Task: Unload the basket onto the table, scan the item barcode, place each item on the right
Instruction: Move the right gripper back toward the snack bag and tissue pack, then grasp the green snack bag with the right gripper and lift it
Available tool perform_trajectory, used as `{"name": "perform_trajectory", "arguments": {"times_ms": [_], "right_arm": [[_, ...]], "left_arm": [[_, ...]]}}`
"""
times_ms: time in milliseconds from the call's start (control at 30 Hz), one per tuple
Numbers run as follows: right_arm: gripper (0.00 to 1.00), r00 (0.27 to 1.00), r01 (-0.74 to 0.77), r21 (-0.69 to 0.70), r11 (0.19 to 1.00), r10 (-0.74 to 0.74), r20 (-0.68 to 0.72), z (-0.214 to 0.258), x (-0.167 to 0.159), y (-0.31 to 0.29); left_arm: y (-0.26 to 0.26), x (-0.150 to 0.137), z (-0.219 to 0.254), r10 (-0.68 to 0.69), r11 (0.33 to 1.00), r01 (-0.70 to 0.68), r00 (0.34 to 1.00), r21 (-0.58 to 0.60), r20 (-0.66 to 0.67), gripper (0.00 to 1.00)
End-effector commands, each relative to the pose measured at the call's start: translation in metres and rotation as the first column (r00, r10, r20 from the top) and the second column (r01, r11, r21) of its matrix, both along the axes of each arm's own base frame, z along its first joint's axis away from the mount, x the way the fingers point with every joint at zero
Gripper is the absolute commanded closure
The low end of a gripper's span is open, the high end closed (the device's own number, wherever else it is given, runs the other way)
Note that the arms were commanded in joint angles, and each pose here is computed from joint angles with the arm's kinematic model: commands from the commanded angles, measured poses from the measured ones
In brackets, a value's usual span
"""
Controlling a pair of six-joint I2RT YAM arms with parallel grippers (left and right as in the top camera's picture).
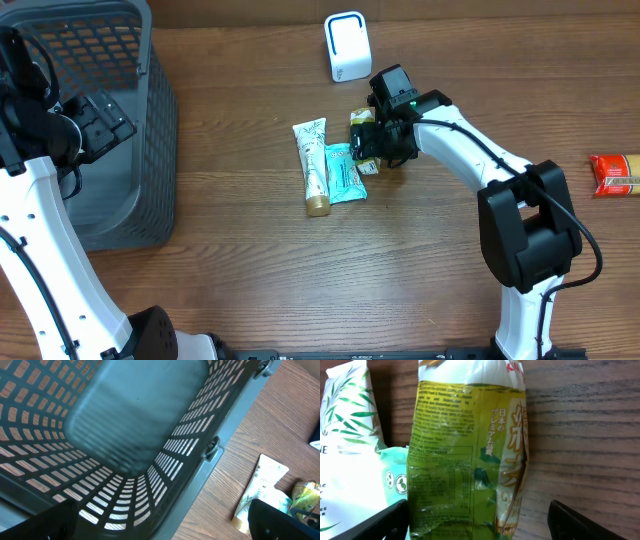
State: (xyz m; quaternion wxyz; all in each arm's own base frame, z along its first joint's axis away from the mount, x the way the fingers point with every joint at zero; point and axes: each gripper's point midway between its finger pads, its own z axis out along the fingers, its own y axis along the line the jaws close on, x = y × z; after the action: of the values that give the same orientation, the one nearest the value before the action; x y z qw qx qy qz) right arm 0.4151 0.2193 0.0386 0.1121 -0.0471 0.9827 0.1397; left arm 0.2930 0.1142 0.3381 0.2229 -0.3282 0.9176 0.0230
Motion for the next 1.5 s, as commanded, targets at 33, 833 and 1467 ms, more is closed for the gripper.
{"name": "perform_trajectory", "arguments": {"times_ms": [33, 833, 1467], "right_arm": [[0.13, 0.999, -0.026, -0.011, 1.000, 0.026, 0.019, -0.002, -0.001, 0.005], [0.28, 0.983, -0.076, -0.262, 0.962, 0.117, 0.143, -0.004, 0.002, 0.009], [0.65, 0.993, 0.056, -0.306, 0.951, -0.021, 0.117, -0.017, 0.020, -0.044]], "left_arm": [[0.002, 0.000, 0.001, -0.013, 1.000, 0.013, 1.000, 0.018, -0.007, 0.00], [0.002, 0.000, 0.001, -0.013, 1.000, 0.013, 1.000, 0.018, -0.006, 0.00], [0.002, 0.000, 0.001, -0.013, 1.000, 0.013, 1.000, 0.018, -0.007, 0.00]]}}
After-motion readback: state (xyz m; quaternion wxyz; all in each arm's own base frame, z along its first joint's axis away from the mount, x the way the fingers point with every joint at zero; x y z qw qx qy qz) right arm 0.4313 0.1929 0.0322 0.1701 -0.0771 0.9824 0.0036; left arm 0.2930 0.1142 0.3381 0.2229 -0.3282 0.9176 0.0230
